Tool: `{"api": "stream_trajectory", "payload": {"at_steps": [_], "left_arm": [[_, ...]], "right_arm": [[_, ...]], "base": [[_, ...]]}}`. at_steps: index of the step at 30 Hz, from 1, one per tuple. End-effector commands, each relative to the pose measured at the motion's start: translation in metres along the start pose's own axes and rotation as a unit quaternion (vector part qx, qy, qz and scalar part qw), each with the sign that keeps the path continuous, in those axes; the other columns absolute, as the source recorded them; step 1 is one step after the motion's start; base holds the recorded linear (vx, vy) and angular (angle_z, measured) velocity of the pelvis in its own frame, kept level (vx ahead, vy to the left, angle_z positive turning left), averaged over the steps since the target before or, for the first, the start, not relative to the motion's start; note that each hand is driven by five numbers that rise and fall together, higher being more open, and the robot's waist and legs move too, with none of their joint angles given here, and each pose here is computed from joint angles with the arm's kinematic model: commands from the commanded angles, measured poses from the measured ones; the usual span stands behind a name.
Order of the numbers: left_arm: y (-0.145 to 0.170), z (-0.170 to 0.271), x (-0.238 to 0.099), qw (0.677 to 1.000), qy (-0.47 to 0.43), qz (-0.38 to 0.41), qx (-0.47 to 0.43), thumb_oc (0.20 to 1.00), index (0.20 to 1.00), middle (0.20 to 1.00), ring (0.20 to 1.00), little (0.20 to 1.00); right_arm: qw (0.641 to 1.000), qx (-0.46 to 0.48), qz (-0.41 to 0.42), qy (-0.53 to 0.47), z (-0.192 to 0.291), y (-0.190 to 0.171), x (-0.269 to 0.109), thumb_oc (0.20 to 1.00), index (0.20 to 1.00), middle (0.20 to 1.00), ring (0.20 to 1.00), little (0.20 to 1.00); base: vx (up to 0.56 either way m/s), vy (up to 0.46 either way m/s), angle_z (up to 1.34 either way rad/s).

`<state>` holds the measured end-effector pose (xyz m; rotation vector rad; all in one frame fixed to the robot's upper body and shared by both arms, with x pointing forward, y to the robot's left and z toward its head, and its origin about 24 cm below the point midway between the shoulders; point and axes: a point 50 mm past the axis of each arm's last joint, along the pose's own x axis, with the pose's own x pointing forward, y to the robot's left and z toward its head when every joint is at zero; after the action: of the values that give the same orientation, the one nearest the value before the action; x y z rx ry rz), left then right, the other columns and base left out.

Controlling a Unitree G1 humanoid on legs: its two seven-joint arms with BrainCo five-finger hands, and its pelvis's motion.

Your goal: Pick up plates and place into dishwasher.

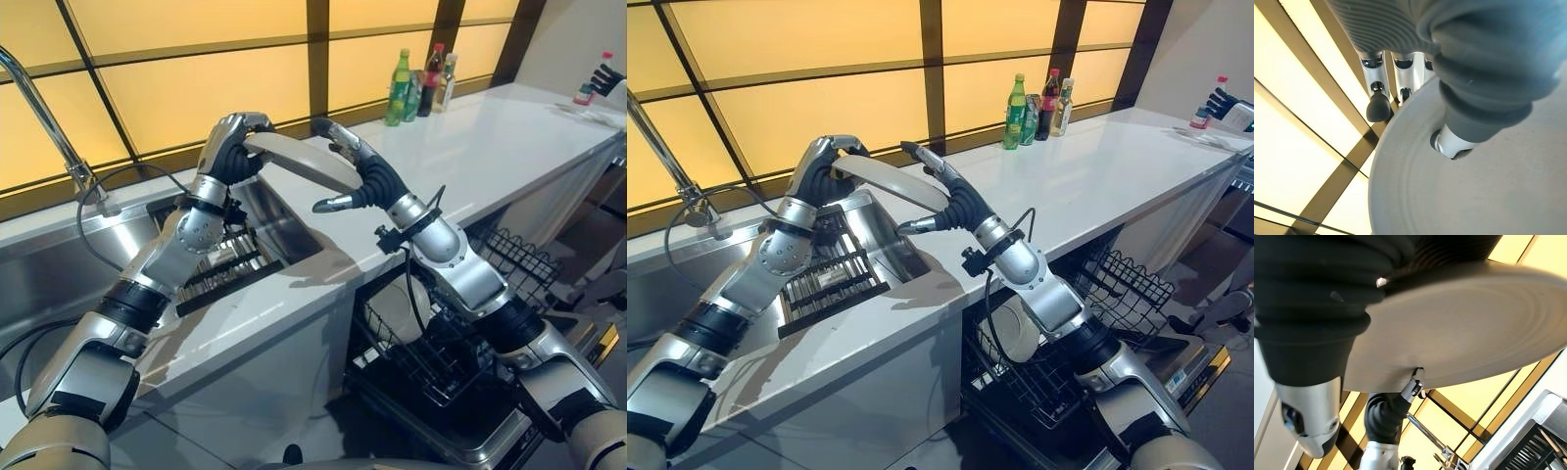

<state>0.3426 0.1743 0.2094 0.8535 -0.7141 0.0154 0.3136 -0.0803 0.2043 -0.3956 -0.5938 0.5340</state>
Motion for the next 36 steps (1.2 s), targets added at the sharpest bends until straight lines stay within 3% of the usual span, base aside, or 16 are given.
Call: {"api": "stream_trajectory", "payload": {"at_steps": [1, 3, 4, 5, 16, 17, 18, 20, 21, 22, 36], "left_arm": [[0.009, 0.031, 0.024, 0.996, -0.059, 0.041, -0.059, 0.2, 0.2, 0.2, 0.2, 0.2], [0.002, 0.034, 0.023, 0.995, -0.06, 0.035, -0.077, 0.2, 0.2, 0.2, 0.2, 0.2], [0.0, 0.035, 0.023, 0.994, -0.062, 0.032, -0.082, 0.2, 0.2, 0.2, 0.2, 0.2], [-0.002, 0.038, 0.023, 0.994, -0.064, 0.029, -0.084, 0.2, 0.2, 0.2, 0.2, 0.2], [-0.004, 0.037, 0.012, 0.995, -0.06, -0.001, -0.08, 0.2, 0.2, 0.2, 0.2, 0.2], [-0.003, 0.035, 0.011, 0.995, -0.055, -0.005, -0.08, 0.319, 0.319, 0.319, 0.319, 0.319], [-0.002, 0.034, 0.01, 0.995, -0.054, -0.01, -0.08, 0.583, 0.583, 0.583, 0.583, 0.583], [-0.001, 0.033, 0.008, 0.995, -0.056, -0.026, -0.075, 0.711, 0.711, 0.711, 0.711, 0.711], [0.0, 0.033, 0.007, 0.995, -0.057, -0.031, -0.072, 0.931, 0.931, 0.931, 0.931, 0.931], [0.002, 0.032, 0.005, 0.995, -0.056, -0.037, -0.068, 1.0, 1.0, 1.0, 1.0, 1.0], [0.041, 0.005, -0.054, 0.995, -0.022, -0.059, -0.072, 1.0, 1.0, 1.0, 1.0, 1.0]], "right_arm": [[0.999, -0.019, -0.007, -0.04, 0.021, -0.004, 0.027, 1.0, 1.0, 1.0, 1.0, 1.0], [0.999, -0.029, -0.012, -0.029, 0.019, -0.004, 0.029, 1.0, 1.0, 1.0, 1.0, 1.0], [0.999, -0.037, -0.016, -0.027, 0.018, -0.004, 0.03, 0.887, 0.887, 0.887, 0.887, 0.887], [0.998, -0.046, -0.019, -0.028, 0.017, -0.004, 0.031, 0.2, 0.2, 0.2, 0.2, 0.2], [0.987, -0.131, -0.088, -0.01, 0.009, -0.033, 0.016, 0.2, 0.2, 0.2, 0.2, 0.2], [0.985, -0.14, -0.096, -0.008, 0.007, -0.037, 0.013, 0.2, 0.2, 0.2, 0.2, 0.2], [0.984, -0.146, -0.103, -0.004, 0.006, -0.04, 0.01, 0.2, 0.2, 0.2, 0.2, 0.2], [0.981, -0.157, -0.114, 0.002, 0.002, -0.048, 0.004, 0.2, 0.2, 0.2, 0.2, 0.2], [0.98, -0.162, -0.118, 0.006, 0.001, -0.051, 0.001, 0.2, 0.2, 0.2, 0.2, 0.2], [0.978, -0.17, -0.122, 0.011, -0.001, -0.055, -0.004, 0.2, 0.2, 0.2, 0.2, 0.2], [0.915, -0.318, -0.208, 0.135, -0.025, -0.125, -0.108, 0.2, 0.2, 0.2, 0.2, 0.2]], "base": [[0.02, -0.007, 0.04], [0.0, 0.0, 0.0], [0.0, 0.0, 0.0], [0.0, 0.0, 0.0], [0.0, -0.001, 0.0], [0.0, 0.0, 0.0], [0.0, 0.0, 0.0], [0.0, 0.0, 0.0], [0.03, -0.026, -0.01], [0.0, 0.0, 0.0], [0.02, -0.033, -0.08]]}}
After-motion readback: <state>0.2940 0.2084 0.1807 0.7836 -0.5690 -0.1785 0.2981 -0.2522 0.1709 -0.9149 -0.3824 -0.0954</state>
